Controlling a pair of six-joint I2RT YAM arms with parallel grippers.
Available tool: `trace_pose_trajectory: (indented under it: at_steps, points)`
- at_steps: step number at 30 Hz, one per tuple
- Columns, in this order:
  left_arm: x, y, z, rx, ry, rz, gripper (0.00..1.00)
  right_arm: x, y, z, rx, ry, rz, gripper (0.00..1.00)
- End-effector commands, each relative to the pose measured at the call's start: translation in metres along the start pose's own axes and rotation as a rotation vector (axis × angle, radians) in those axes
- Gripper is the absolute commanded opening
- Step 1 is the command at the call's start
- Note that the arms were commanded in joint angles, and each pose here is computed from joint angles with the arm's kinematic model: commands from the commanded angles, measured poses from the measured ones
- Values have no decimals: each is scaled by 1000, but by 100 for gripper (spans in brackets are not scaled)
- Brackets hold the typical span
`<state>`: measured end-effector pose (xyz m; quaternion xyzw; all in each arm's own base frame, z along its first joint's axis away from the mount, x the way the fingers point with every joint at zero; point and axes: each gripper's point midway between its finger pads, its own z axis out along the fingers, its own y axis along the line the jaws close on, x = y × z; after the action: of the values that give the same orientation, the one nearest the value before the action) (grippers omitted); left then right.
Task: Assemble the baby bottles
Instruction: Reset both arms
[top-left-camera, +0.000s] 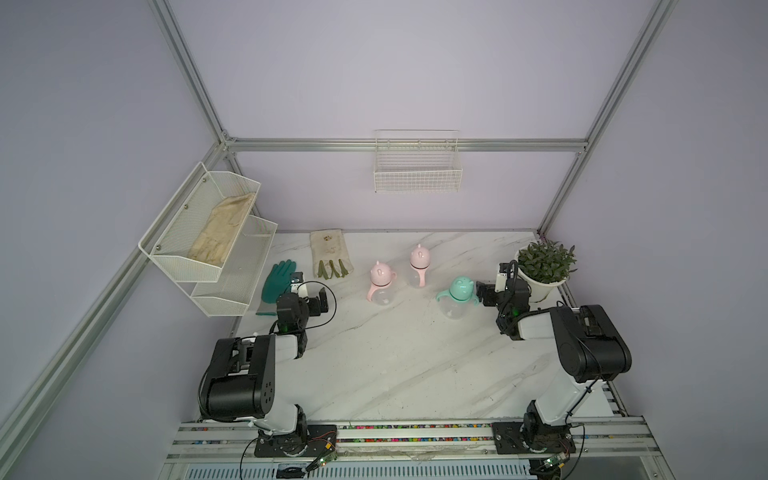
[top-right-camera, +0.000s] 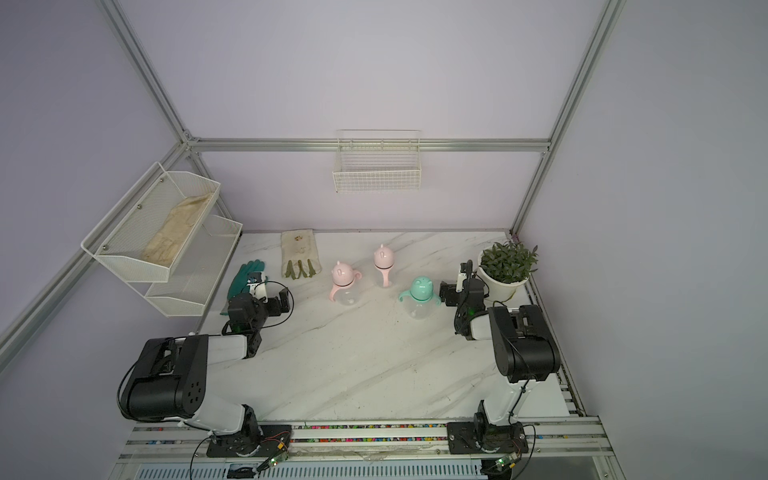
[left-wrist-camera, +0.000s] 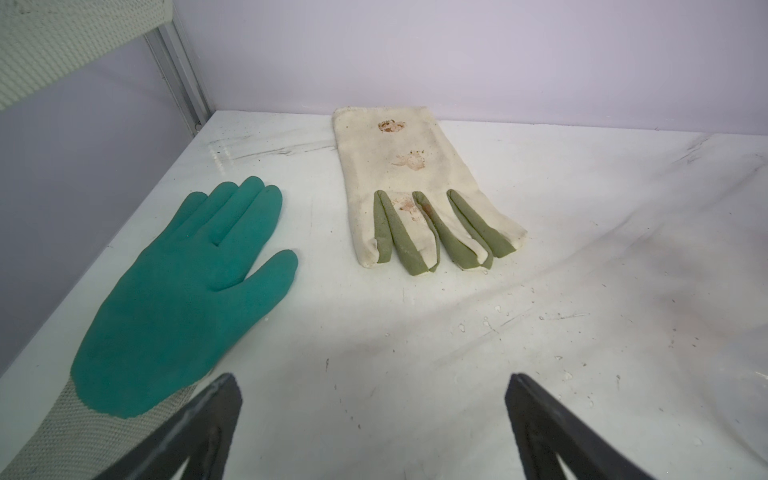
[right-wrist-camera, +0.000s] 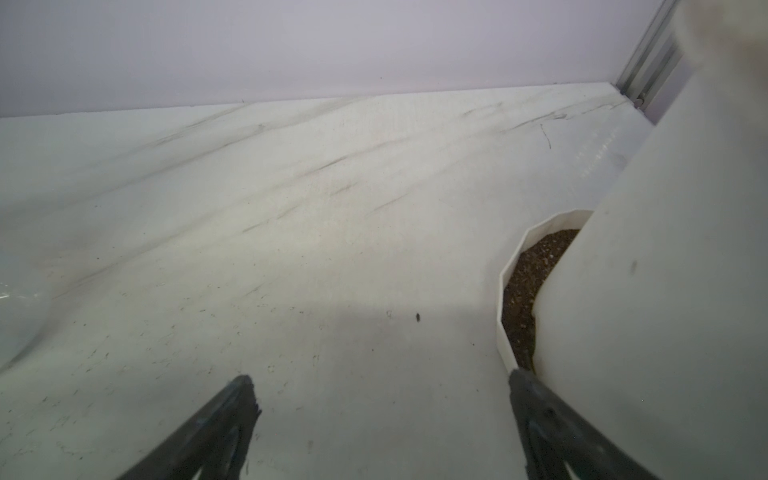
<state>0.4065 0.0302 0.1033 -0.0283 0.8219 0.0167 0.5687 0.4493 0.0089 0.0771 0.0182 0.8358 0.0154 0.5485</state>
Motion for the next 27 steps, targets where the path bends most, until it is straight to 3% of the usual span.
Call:
trace_pose_trajectory:
  at_steps: [1, 6, 8, 27]
  points:
    - [-13, 3, 3, -19, -41, 15, 100, -19, -1, -3, -34, -85, 15, 97]
    - [-14, 3, 3, -19, -43, 15, 100, -16, -1, -24, -51, -221, 20, 97]
    - [-14, 3, 3, -20, -42, 15, 100, -10, -1, -19, -46, -165, 13, 97]
    - [-14, 3, 3, -22, -39, 15, 100, -12, -3, -20, -36, -182, 15, 97]
